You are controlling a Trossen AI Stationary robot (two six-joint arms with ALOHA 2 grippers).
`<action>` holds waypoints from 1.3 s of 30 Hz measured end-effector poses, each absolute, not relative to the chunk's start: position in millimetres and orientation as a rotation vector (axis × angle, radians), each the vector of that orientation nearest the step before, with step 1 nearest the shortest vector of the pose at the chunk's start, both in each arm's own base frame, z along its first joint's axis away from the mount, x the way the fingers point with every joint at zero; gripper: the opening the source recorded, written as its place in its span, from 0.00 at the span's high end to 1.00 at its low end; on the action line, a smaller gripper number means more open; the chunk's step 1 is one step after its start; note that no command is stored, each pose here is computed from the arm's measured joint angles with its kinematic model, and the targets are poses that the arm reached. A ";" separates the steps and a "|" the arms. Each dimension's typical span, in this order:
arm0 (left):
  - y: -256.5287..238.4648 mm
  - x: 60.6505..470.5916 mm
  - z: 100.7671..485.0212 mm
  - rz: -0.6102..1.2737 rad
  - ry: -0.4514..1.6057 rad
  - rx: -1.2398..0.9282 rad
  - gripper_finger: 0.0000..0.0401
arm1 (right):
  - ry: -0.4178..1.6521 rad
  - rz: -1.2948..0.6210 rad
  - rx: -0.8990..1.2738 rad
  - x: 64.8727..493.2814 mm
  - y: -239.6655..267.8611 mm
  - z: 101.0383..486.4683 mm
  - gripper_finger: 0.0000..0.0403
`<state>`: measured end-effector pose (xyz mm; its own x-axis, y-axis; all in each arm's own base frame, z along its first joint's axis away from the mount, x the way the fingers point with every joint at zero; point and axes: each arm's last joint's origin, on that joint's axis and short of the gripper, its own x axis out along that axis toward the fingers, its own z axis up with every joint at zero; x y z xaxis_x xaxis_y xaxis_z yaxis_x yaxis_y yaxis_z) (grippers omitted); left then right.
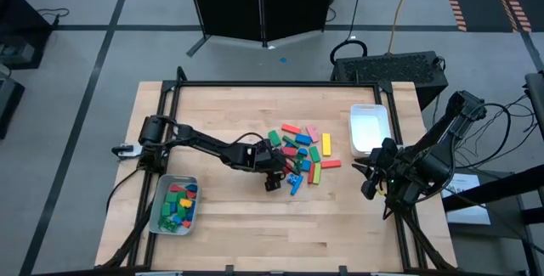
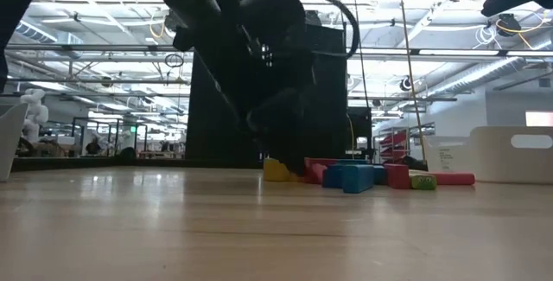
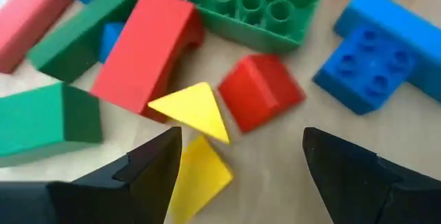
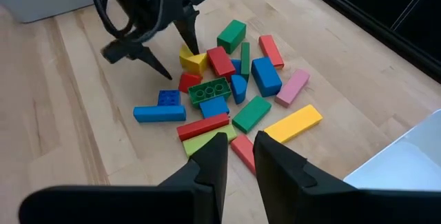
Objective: Sort blocks by size
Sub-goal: Put the yellow triangle block into the gray bin
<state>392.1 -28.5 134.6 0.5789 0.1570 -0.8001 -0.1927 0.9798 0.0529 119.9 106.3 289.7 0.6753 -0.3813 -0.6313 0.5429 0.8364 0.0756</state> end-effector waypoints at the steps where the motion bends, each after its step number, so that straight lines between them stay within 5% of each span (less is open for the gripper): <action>1: -29.6 392.6 135.8 0.197 0.925 -0.042 0.24 | 0.644 -0.527 0.268 120.0 106.2 289.7 0.83; 25: 6.2 396.5 133.3 0.378 0.883 -0.141 0.27 | 0.631 -0.541 0.310 120.1 106.4 289.8 0.83; 30: 8.2 396.6 132.5 0.389 0.881 -0.161 0.42 | 0.628 -0.543 0.317 120.1 106.4 289.8 0.83; 39: 7.1 395.5 122.4 0.382 0.922 -0.193 0.88 | 0.625 -0.547 0.327 120.1 106.4 289.8 0.83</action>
<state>395.5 7.1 122.4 0.5433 0.2383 -0.8050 -0.4011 0.9160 0.0005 120.1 106.4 289.8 0.6775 -0.3815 -0.6288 0.5725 0.8103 0.1253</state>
